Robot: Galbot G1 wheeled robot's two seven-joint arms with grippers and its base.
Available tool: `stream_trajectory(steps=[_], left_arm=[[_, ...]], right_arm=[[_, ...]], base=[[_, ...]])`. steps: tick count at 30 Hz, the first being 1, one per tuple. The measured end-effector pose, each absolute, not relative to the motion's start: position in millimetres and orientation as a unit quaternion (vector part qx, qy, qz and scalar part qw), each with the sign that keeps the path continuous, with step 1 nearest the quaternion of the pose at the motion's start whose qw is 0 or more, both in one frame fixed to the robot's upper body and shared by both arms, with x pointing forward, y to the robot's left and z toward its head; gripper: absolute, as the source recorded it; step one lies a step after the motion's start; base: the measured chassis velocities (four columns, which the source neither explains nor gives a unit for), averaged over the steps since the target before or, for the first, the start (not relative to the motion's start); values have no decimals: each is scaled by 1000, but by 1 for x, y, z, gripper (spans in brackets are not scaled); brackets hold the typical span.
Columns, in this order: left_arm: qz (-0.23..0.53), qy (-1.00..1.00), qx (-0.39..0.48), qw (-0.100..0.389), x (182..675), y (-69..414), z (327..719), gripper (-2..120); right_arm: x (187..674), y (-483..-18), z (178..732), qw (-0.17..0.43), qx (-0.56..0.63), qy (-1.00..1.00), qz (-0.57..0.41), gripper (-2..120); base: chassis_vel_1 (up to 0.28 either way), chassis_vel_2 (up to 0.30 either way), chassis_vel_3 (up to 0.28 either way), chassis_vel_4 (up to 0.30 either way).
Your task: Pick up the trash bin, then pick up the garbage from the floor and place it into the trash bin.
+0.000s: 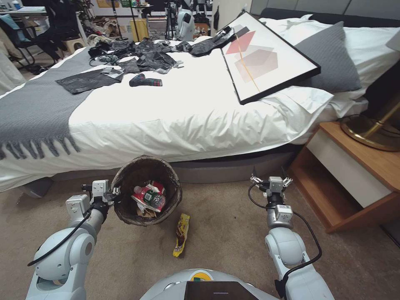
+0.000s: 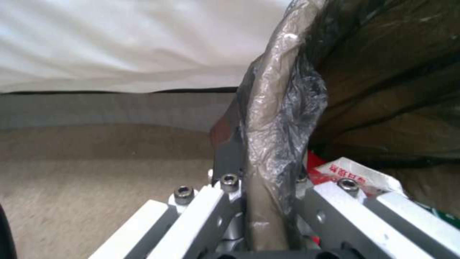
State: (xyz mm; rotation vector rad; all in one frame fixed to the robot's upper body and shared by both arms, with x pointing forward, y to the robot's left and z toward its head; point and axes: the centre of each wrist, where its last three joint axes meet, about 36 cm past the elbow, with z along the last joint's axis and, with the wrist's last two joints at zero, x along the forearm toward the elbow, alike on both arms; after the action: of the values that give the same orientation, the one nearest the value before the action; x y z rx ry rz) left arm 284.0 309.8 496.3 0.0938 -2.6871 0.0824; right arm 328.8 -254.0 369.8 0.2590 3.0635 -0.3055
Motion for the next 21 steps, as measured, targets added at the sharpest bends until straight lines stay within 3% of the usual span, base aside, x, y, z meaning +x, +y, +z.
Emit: stream_trajectory(steps=[21], left_arm=[[26, -974, 28, 225, 285, 310, 496, 0]], right_arm=[[329, -257, 366, 22, 85, 991, -99, 100]], base=[[14, 15, 14, 14]])
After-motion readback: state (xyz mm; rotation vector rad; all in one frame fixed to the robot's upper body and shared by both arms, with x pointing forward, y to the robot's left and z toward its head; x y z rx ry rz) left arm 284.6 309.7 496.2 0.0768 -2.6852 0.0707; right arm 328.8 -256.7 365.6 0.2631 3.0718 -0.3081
